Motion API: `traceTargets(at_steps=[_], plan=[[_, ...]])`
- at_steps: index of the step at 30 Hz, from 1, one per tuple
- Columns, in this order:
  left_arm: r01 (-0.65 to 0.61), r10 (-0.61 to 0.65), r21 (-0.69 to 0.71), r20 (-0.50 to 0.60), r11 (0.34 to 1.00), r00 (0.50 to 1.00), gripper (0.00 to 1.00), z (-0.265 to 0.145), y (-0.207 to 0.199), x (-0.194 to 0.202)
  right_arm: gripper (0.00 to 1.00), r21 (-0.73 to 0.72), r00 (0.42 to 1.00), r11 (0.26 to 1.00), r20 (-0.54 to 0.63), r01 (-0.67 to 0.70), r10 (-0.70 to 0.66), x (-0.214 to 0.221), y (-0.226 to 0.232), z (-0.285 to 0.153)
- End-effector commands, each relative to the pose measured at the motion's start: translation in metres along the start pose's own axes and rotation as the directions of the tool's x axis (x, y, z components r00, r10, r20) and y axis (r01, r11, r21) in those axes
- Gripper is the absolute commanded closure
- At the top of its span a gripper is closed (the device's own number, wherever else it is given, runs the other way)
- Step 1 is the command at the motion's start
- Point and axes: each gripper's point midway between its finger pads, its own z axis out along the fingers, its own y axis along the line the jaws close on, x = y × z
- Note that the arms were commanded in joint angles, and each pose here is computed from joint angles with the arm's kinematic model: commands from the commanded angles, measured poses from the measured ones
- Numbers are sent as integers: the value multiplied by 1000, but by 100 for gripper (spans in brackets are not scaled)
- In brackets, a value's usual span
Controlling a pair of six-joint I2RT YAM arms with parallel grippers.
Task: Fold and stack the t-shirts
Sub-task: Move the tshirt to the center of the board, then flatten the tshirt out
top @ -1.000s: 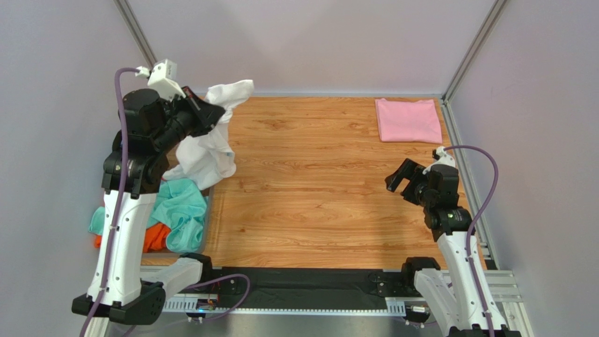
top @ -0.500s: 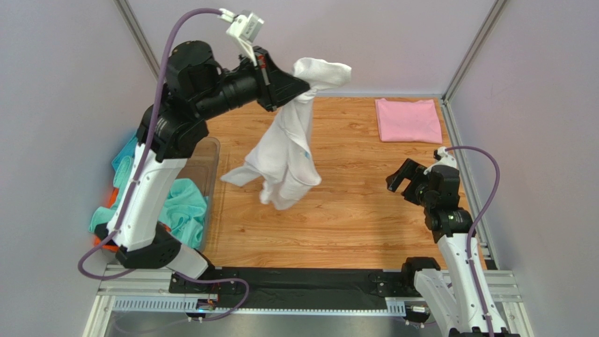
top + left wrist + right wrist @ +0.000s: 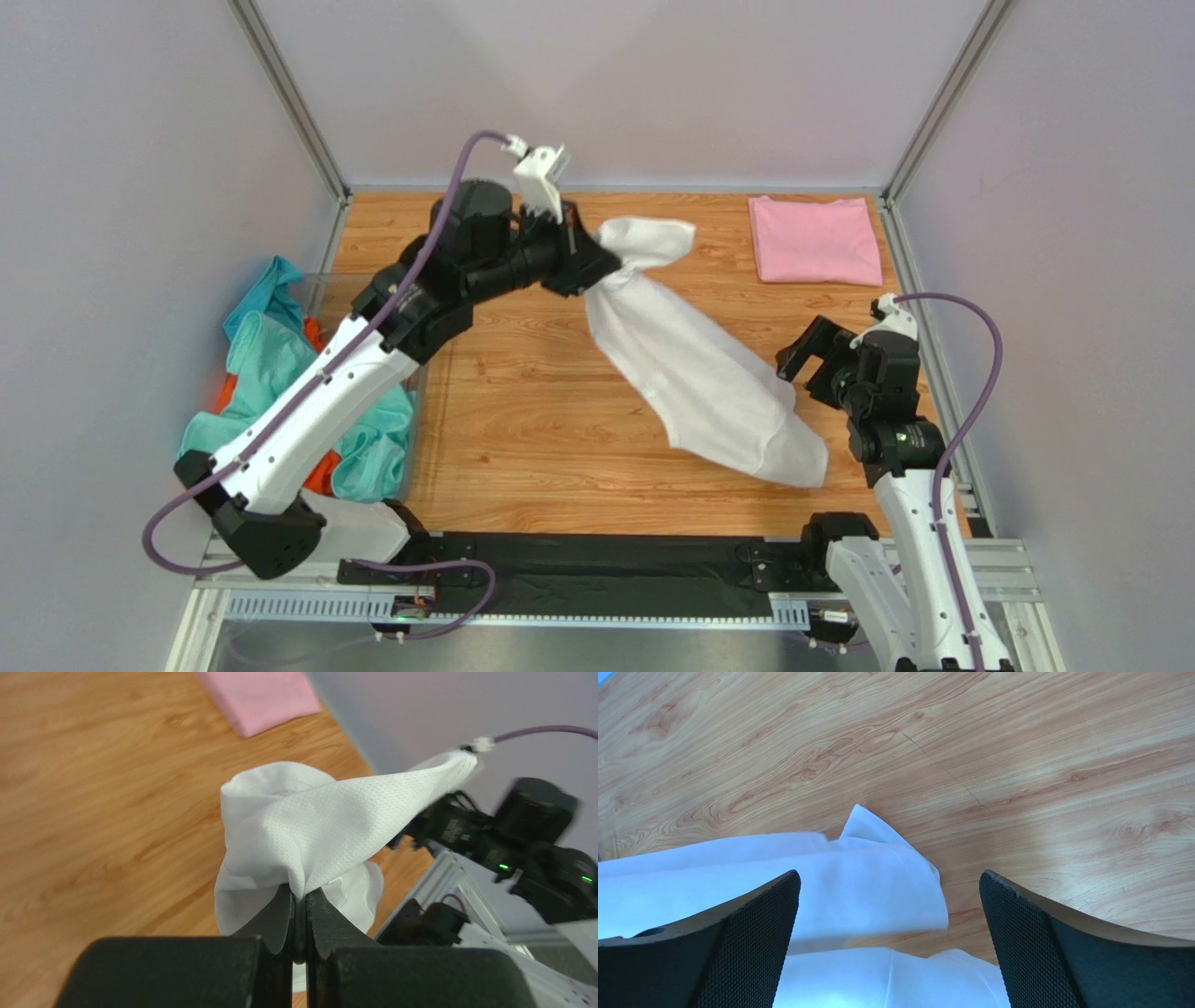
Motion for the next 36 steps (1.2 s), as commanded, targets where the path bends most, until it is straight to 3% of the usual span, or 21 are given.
traceTargets(at_steps=[1,2,4,5,11,16,26,36], plan=[[185,-165,-282,94,941,982,100,-5,94,31,0,-24,1000,1000,-13,16,-17,2,3,5],[234,-237,-365,36,901,971,100,-3,126,74,0,-30,1000,999,-25,18,-19,4,4,7],[307,-316,-417,49,855,948,100,-7,157,99,0,-56,997,998,-72,27,-31,12,8,9],[317,-354,-461,7,829,935,100,-8,175,136,0,-73,992,997,-119,38,-46,22,13,12],[375,-452,-579,13,724,892,100,-23,224,197,0,-8,943,989,-301,149,-145,71,27,8],[362,-454,-609,3,706,891,100,-33,238,212,0,107,901,976,-413,192,-132,111,23,-13],[342,-474,-653,-29,676,880,100,-45,247,240,2,34,720,934,-648,355,-249,203,23,-64],[342,-485,-663,-36,666,874,100,-55,244,248,16,57,662,921,-713,384,-232,243,10,-49]])
